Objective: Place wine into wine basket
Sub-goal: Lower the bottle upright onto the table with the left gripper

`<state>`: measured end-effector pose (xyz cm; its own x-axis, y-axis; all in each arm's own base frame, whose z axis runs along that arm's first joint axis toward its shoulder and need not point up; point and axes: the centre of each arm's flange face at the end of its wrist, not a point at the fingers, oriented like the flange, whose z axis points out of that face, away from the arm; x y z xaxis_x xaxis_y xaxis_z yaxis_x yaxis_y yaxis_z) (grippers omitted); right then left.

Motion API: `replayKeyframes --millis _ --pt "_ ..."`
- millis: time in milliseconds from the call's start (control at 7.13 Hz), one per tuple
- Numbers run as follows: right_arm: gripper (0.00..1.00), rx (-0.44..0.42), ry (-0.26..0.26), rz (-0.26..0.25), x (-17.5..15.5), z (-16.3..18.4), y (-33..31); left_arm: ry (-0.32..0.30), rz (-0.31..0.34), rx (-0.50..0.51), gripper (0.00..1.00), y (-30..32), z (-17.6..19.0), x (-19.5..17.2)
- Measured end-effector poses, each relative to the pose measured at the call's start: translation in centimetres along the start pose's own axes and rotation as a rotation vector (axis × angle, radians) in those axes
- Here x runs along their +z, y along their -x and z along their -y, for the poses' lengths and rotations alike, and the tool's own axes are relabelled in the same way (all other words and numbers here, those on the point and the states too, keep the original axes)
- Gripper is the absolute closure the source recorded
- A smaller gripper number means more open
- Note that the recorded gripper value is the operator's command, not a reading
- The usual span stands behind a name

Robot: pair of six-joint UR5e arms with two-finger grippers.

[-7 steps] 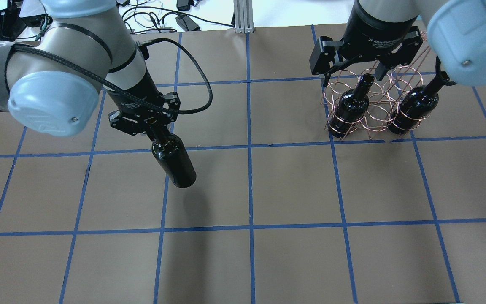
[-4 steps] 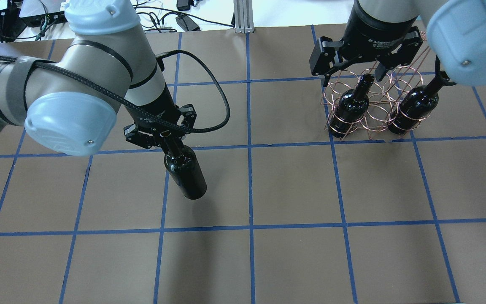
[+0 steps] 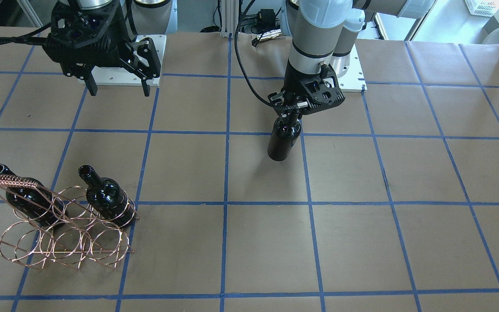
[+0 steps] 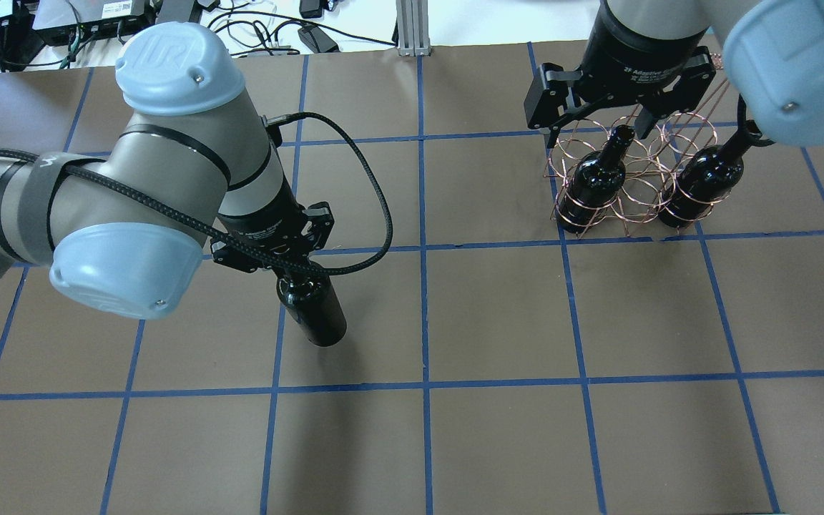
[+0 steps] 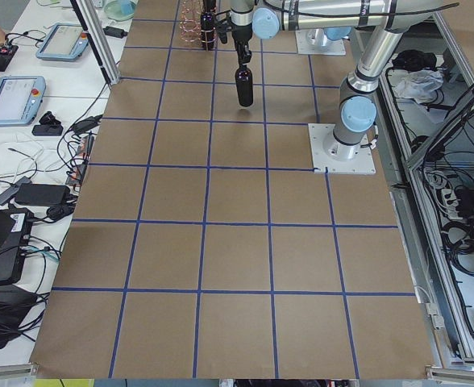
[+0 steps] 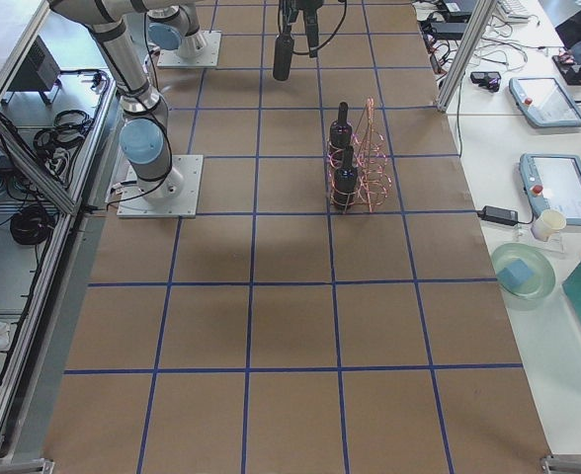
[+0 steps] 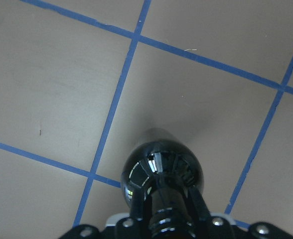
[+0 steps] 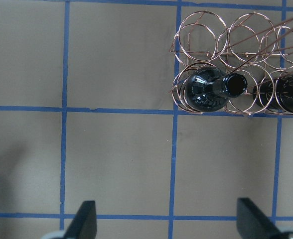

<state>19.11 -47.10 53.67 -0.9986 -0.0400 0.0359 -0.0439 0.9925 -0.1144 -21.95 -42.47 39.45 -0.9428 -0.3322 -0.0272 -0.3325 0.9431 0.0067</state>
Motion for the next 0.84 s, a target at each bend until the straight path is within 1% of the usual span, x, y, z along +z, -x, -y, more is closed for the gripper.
replayKeyframes --millis 421,841 --pt "0.0 0.0 0.0 0.0 0.0 0.0 0.0 0.005 0.009 0.036 1.0 0.6 -0.7 0.9" --pt "0.0 0.005 -0.002 0.0 0.0 0.0 0.0 0.015 0.013 0.051 1.0 0.9 -1.2 1.4"
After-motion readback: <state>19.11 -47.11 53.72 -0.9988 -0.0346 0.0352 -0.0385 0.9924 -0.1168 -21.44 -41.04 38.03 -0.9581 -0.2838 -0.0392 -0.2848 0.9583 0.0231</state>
